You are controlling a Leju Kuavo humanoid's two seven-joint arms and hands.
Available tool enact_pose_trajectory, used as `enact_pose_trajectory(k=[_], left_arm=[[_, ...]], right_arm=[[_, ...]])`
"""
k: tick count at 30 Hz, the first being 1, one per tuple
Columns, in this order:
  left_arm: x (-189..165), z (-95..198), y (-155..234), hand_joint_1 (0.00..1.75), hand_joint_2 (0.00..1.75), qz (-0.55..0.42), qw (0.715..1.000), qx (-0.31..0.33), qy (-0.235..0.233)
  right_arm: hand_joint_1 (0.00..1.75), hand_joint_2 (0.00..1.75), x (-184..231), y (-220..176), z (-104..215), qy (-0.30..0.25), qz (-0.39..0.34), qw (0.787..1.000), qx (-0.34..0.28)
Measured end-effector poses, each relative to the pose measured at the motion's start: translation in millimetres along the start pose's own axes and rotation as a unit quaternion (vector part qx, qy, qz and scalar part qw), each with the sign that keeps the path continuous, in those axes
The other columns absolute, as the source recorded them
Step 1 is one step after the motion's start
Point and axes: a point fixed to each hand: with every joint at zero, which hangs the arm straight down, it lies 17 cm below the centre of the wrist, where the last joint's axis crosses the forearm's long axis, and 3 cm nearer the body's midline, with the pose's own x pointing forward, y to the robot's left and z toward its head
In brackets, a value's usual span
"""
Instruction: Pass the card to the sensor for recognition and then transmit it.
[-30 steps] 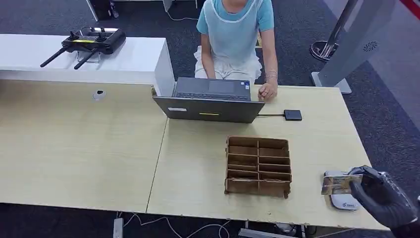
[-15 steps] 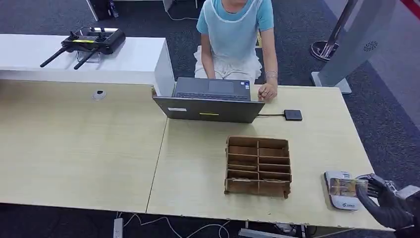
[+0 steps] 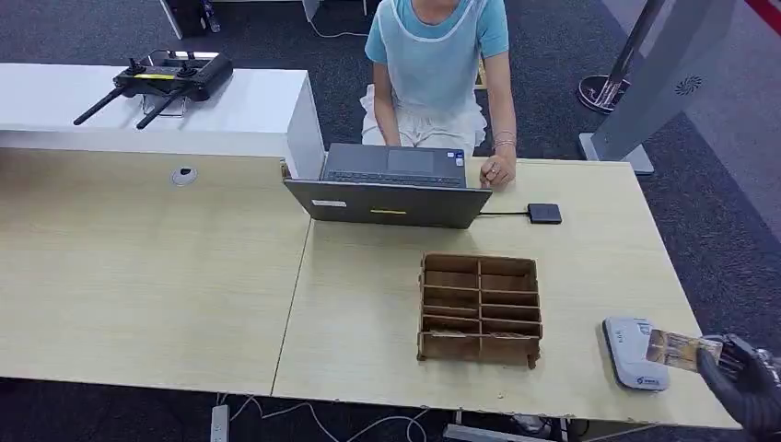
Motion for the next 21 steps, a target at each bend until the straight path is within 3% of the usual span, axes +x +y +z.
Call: enact_pose_trajectory(k=[21], left_arm=[[2, 0, 1, 0.0, 0.0, -0.013, 1.0, 0.003, -0.009]], right_arm=[[1.75, 1.75, -45, -2, 3, 0.053, 0.009, 0.998, -0.027]])
